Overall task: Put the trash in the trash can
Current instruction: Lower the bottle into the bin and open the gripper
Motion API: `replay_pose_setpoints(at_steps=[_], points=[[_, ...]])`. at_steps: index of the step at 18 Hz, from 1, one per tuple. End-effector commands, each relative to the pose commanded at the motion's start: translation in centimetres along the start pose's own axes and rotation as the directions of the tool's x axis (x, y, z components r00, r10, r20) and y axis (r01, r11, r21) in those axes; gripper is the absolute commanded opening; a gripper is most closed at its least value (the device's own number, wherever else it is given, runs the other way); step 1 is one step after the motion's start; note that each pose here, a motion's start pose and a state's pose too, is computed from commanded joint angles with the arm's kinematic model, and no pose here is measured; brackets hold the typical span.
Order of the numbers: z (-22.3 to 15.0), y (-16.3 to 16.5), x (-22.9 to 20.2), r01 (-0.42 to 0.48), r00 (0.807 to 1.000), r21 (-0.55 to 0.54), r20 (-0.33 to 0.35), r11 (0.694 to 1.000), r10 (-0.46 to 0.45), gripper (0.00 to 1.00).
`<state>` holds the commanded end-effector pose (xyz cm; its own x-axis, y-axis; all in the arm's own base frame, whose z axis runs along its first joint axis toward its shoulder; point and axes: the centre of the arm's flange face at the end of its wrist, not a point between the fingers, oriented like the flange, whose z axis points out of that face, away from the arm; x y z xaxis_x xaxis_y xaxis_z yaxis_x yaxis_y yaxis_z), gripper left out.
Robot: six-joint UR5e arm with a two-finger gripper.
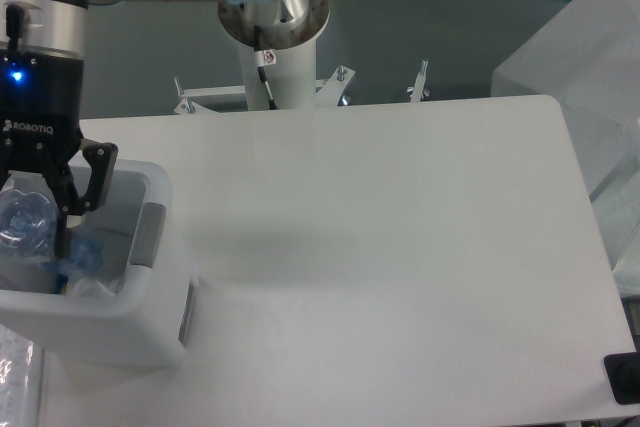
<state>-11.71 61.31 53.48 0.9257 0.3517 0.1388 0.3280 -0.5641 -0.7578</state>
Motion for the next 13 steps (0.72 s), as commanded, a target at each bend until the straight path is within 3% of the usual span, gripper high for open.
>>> replay_pose_setpoints(at_steps=[11,12,13], points=[[3.7,5.4,-0.2,0.003,1.0,-0.123,-0.001,0.992,-0.004,0.71],[3.7,5.3,-0.1,-0.001,1.0,-0.12,-0.005,0.993,0.001,0.72],[3.5,5.1,-0.1,-0.015,1.0,-0.116,-0.007,0.993,0.015,0.8]])
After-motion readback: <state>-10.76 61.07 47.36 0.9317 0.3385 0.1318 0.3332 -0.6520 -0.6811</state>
